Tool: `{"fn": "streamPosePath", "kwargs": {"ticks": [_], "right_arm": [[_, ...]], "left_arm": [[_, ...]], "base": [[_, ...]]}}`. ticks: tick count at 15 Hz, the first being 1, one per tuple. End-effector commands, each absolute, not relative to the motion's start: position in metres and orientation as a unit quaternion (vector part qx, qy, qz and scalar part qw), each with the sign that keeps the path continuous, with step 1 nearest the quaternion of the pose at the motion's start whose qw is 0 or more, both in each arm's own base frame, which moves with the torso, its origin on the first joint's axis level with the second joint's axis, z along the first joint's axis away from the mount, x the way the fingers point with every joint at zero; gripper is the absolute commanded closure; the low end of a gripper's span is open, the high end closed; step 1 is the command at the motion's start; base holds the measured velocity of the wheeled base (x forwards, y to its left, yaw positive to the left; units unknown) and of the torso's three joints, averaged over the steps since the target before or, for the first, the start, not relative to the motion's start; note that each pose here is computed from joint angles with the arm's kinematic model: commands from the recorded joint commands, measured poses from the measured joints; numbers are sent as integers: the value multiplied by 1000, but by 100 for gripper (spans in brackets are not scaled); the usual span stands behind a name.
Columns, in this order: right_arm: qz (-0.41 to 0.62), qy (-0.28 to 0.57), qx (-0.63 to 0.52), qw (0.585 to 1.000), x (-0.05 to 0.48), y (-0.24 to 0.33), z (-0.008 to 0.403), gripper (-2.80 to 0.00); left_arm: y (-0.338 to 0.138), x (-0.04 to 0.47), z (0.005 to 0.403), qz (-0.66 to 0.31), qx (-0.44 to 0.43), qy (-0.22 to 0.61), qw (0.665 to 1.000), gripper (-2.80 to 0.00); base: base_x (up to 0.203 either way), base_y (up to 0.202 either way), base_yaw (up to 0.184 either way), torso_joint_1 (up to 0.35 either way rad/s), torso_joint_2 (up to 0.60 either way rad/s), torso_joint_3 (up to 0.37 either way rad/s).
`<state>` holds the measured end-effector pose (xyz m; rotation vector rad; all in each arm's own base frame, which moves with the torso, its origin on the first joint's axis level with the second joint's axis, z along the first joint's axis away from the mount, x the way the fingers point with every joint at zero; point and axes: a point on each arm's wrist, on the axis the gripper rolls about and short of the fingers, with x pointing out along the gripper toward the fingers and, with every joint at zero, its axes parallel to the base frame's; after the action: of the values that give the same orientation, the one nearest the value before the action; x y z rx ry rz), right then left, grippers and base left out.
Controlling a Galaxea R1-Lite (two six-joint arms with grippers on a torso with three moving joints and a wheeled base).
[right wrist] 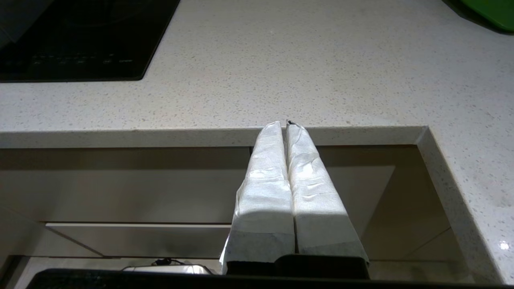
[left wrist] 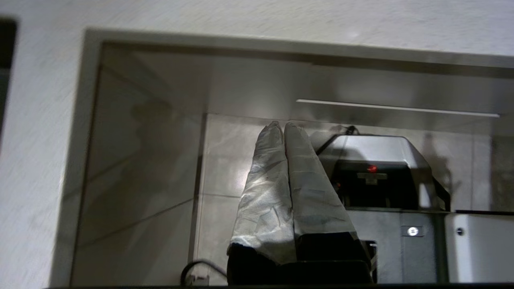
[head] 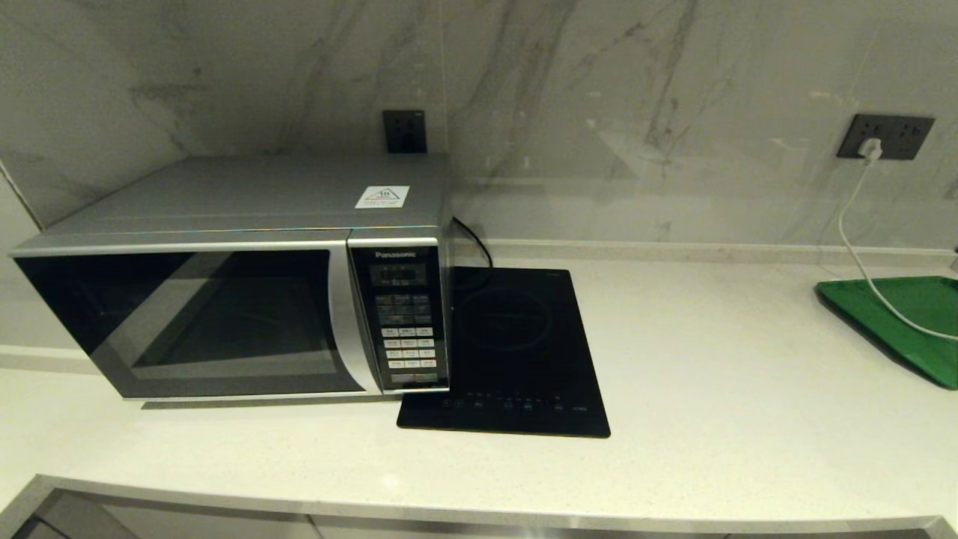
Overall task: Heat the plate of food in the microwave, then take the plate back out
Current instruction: Open the microwave oven
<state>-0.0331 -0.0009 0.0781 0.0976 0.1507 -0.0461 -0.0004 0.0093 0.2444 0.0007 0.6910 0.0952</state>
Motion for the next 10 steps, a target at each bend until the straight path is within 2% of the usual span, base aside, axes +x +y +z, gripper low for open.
{"fn": "streamPosePath", "kwargs": {"ticks": [1,4,7,10], "right_arm": [[-23,76,49,996,-33,-1,78,0],[-23,77,49,996,-33,-1,78,0],[-23,76,49,996,-33,-1,78,0],[-23,76,49,996,-33,-1,78,0]], "left_arm": [[21,-61,237,96,-13,273,957,0],[2,-110,215,76,58,204,974,0],[-2,-122,199,43,61,178,981,0],[1,-119,159,32,66,117,990,0]], "base": [[0,0,0,0,0,0],[0,0,0,0,0,0],[0,0,0,0,0,0],[0,0,0,0,0,0]]}}
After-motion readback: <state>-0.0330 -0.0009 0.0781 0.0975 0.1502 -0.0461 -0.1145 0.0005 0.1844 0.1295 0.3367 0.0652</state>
